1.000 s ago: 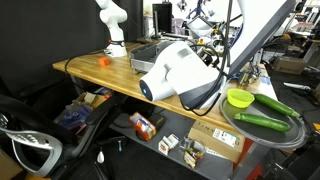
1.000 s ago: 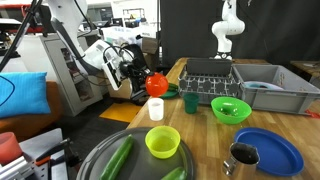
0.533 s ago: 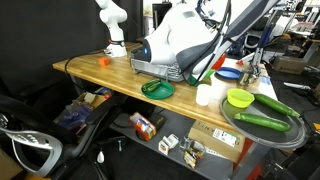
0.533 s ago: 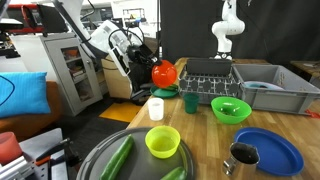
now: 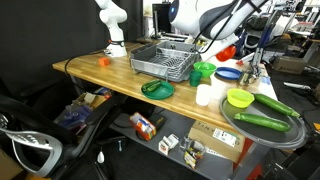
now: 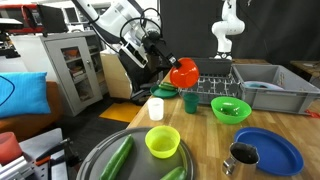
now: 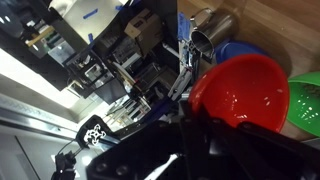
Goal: Pour the contents of the orange bowl into the white cup
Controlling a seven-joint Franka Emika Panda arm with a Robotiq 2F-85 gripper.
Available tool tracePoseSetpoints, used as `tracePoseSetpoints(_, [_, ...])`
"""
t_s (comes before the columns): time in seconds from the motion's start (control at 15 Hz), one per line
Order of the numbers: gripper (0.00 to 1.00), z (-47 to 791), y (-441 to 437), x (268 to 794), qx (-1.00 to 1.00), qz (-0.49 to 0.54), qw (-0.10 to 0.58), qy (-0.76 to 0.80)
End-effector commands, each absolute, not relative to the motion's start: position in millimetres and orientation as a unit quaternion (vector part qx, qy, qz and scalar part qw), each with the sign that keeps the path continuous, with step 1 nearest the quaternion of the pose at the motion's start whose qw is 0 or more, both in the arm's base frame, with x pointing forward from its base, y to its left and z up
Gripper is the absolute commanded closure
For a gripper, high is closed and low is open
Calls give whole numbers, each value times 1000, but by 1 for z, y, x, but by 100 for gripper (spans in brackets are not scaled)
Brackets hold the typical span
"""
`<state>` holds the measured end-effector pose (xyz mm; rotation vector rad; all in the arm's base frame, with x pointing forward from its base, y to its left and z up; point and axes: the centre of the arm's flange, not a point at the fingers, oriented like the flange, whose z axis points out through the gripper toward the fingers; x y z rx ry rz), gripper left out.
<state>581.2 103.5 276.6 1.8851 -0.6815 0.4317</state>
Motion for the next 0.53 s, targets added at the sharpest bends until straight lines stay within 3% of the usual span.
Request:
tracePoseSetpoints(0.0, [98, 281, 74, 554, 801, 195, 446, -348])
tracePoseSetpoints(0.47, [98, 263, 16, 528, 804, 194, 313, -467])
